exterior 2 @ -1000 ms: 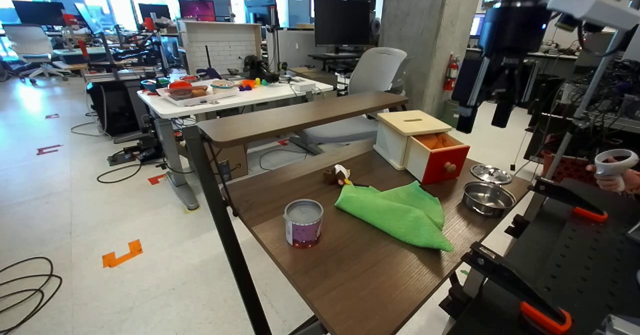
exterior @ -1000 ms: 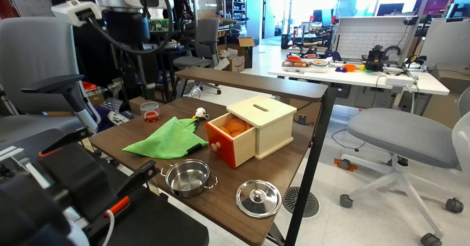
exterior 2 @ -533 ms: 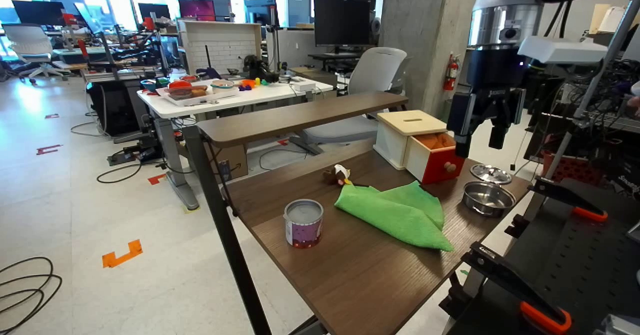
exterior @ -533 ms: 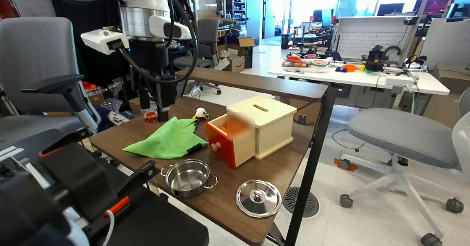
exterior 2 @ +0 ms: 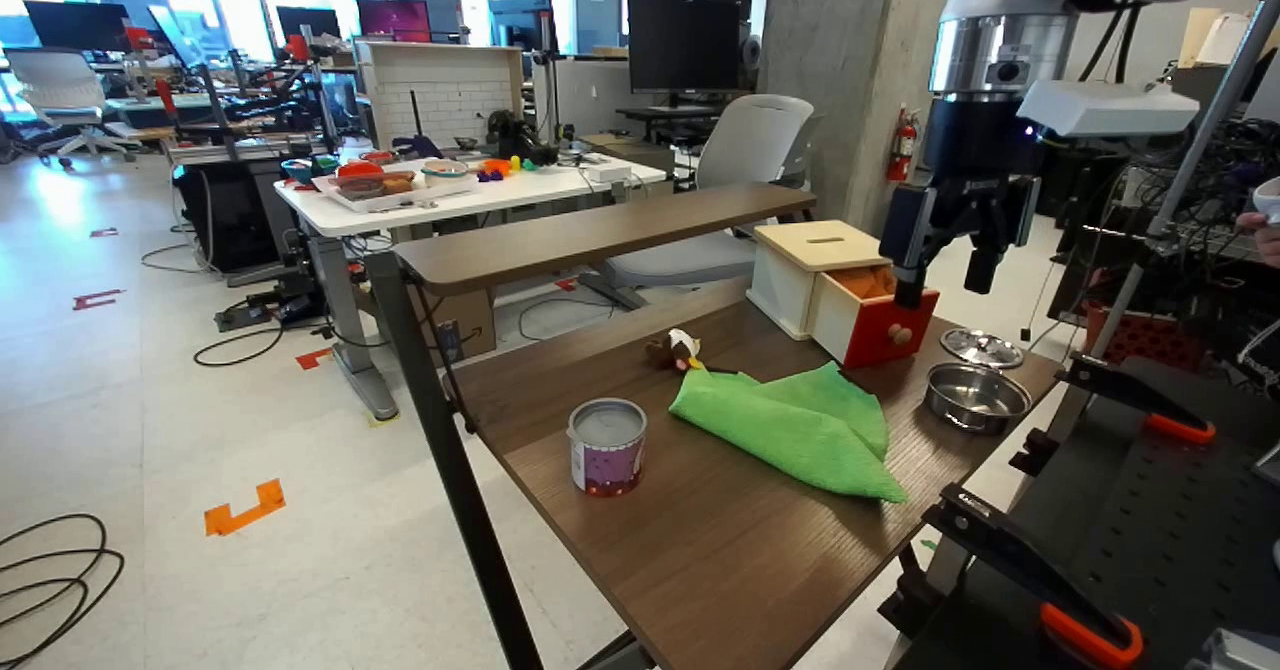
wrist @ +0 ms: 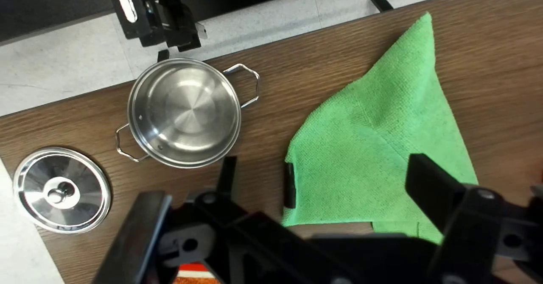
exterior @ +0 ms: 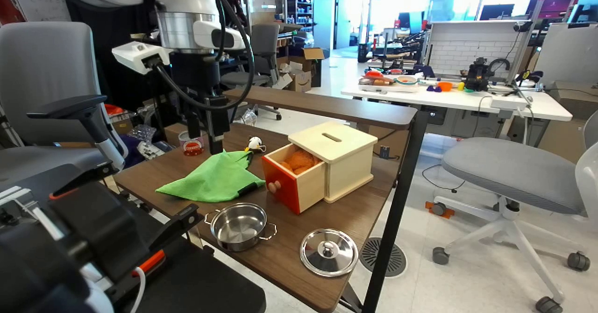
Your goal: Unfold the green towel
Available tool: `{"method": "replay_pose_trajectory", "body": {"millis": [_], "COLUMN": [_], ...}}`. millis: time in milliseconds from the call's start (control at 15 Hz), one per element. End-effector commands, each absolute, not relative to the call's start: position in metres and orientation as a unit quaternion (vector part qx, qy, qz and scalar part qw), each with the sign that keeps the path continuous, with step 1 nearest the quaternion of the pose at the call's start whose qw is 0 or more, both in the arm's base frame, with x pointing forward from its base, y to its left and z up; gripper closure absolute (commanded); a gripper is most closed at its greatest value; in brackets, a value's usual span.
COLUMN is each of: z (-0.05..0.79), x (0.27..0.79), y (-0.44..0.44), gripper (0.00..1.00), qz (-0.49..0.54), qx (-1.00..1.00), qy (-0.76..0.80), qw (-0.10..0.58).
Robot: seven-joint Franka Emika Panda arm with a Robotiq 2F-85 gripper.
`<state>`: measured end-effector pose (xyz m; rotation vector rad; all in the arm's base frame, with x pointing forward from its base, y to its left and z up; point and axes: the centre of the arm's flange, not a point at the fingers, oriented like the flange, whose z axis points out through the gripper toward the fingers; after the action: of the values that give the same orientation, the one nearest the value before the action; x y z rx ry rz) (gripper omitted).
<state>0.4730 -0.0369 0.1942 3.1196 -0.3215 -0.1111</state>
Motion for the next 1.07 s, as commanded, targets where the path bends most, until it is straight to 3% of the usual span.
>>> {"method": "replay_pose_trajectory", "body": {"millis": [0, 1000], "z": [0.165, 0.083], "x": [0.485, 0.527], "y": [-0.039, -0.042], "gripper": [0.00, 0.00], "qz": [-0.029, 0.027], "qx": [0.993, 0.986], "qy": [-0.115, -0.150], "qw": [0.020, 0.061]}}
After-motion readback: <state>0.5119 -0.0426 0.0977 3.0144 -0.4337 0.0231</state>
